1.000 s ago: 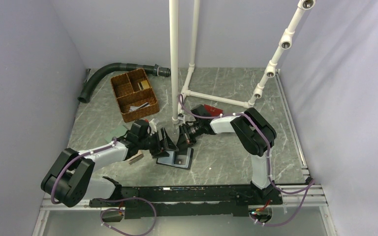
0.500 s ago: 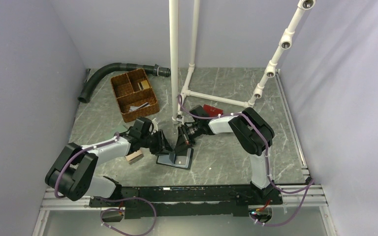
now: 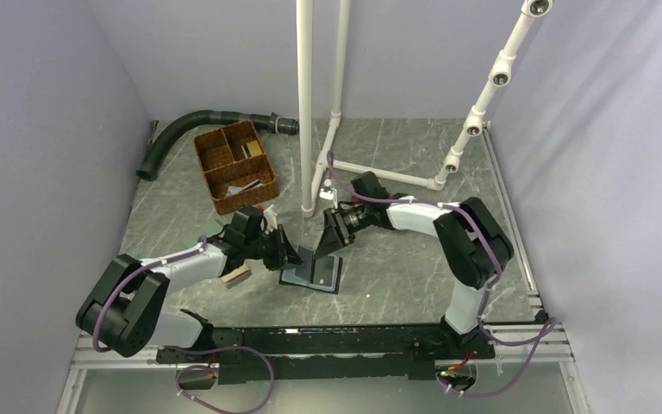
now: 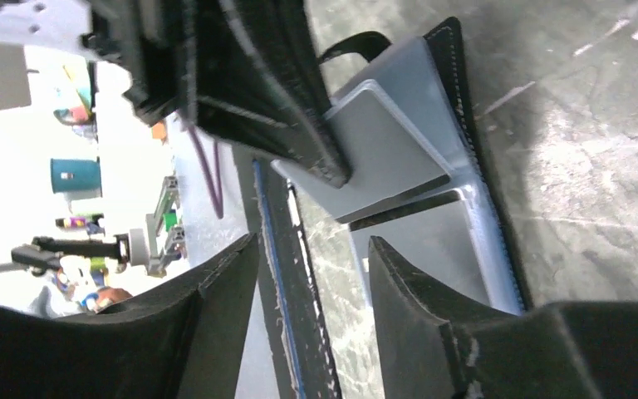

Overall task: Take the credit cards out of the card holder
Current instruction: Remove the credit card from the card holder, then place the credit card in the storage box.

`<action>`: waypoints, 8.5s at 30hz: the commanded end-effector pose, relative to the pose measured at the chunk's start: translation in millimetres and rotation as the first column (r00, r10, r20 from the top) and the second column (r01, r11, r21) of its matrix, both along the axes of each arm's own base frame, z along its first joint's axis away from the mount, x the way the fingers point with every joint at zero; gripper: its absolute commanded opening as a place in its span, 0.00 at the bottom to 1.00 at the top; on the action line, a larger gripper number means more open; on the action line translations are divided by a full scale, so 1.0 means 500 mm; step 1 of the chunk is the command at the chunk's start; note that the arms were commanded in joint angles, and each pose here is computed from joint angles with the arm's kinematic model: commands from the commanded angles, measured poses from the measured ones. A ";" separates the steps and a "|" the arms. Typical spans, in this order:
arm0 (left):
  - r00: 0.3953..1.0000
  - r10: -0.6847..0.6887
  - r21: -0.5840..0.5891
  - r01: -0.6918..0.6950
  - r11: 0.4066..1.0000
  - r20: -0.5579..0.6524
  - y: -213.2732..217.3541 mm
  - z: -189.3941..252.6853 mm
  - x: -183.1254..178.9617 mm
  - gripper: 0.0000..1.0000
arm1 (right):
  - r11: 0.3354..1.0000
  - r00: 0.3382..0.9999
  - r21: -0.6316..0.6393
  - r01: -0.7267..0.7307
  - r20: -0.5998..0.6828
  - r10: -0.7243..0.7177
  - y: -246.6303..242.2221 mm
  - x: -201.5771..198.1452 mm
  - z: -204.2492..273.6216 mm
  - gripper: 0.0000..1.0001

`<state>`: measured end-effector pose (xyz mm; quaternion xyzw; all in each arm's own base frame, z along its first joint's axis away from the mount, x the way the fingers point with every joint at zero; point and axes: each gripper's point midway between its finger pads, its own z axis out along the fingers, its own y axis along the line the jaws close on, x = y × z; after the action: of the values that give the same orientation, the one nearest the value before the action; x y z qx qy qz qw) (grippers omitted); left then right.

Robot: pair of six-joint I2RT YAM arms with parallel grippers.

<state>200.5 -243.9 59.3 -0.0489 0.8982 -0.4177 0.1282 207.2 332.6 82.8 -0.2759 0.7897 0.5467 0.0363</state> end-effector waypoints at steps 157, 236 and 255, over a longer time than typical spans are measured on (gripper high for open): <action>0.942 0.130 -0.344 -0.016 0.939 0.310 0.005 0.186 0.048 0.77 | 0.955 0.993 0.285 -0.077 0.110 0.047 -0.137 -0.017 0.085 0.00; 0.745 0.183 0.254 -0.431 0.866 0.641 0.418 0.390 0.402 0.00 | 0.942 0.673 -0.130 -0.310 0.669 0.315 -0.232 0.144 0.142 0.64; 0.653 0.509 0.019 -0.625 0.780 0.561 0.559 0.302 0.660 0.00 | 0.952 0.690 -0.125 -0.279 0.663 0.289 -0.218 0.130 0.148 0.64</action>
<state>495.1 36.5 170.9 -0.2003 0.8432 -0.2182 0.4486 273.1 221.6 143.4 -0.5713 0.6818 0.4080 0.2058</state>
